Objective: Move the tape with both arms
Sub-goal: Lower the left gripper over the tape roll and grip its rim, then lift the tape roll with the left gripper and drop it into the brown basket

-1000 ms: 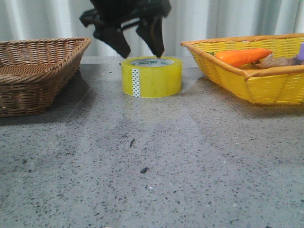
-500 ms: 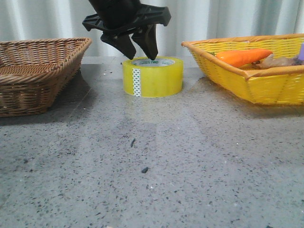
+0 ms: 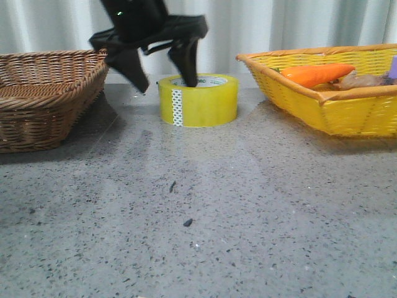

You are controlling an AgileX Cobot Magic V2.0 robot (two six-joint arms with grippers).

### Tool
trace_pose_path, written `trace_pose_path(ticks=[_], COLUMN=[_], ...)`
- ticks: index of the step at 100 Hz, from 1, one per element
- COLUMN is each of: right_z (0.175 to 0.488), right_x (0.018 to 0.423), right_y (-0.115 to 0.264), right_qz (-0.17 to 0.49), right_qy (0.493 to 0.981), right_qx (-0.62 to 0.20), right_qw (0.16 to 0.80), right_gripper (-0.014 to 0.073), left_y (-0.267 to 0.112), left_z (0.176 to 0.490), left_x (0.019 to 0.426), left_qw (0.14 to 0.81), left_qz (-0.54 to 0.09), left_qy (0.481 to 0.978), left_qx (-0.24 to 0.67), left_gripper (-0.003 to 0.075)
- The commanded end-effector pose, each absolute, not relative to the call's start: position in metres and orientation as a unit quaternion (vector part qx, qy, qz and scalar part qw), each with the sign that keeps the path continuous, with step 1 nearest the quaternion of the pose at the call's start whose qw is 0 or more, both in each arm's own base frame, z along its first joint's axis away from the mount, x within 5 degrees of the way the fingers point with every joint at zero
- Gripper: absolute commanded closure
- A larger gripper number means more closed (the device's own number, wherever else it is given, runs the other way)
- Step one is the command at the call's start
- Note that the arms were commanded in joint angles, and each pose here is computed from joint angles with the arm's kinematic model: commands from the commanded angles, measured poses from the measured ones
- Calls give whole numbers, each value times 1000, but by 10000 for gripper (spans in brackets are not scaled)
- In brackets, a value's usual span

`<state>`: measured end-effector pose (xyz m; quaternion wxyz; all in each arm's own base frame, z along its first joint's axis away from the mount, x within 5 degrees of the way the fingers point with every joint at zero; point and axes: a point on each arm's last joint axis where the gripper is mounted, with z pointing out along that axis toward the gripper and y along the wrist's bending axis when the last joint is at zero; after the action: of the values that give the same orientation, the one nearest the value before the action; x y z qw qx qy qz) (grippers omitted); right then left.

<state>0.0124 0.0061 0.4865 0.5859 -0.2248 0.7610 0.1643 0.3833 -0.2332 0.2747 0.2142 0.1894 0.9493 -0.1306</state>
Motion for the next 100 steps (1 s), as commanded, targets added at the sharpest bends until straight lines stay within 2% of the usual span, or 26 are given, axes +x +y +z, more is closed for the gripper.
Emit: trace_pose_path(ticks=[1,18,30,37,55,71,85,100], right_z=[498,500,501,501,501,500,500,501], right_x=[15,16,16,16,16,16,16,16], right_y=[8,9,9,9,9,9,9,9], right_qz=[171,175,176,176,176,177,177,177], right_qy=[731,721,720,720,720,721,721,718], right_qx=[-220,-218,-217,-217,-217,-218,-218,-217], right_qw=[623,634,635,635,635,634,634,637], right_gripper=[655,655,655,655,657,657,657,657], left_y=[-221,-218,-221,-222,-224,-224,-213,-176], left_z=[308,306,307,307,307,330,387,449], left_x=[381,383,382,381,382,380,373,365], left_qw=[241,229,234,234,238,279,351,436], left_qz=[-149,-166,-169,-170,-176,-193,-212,-209], left_qy=[944,946,944,943,940,925,896,863], left_qx=[169,160,162,165,169,173,171,147], left_gripper=[176,205,278,374,735,741,741,741])
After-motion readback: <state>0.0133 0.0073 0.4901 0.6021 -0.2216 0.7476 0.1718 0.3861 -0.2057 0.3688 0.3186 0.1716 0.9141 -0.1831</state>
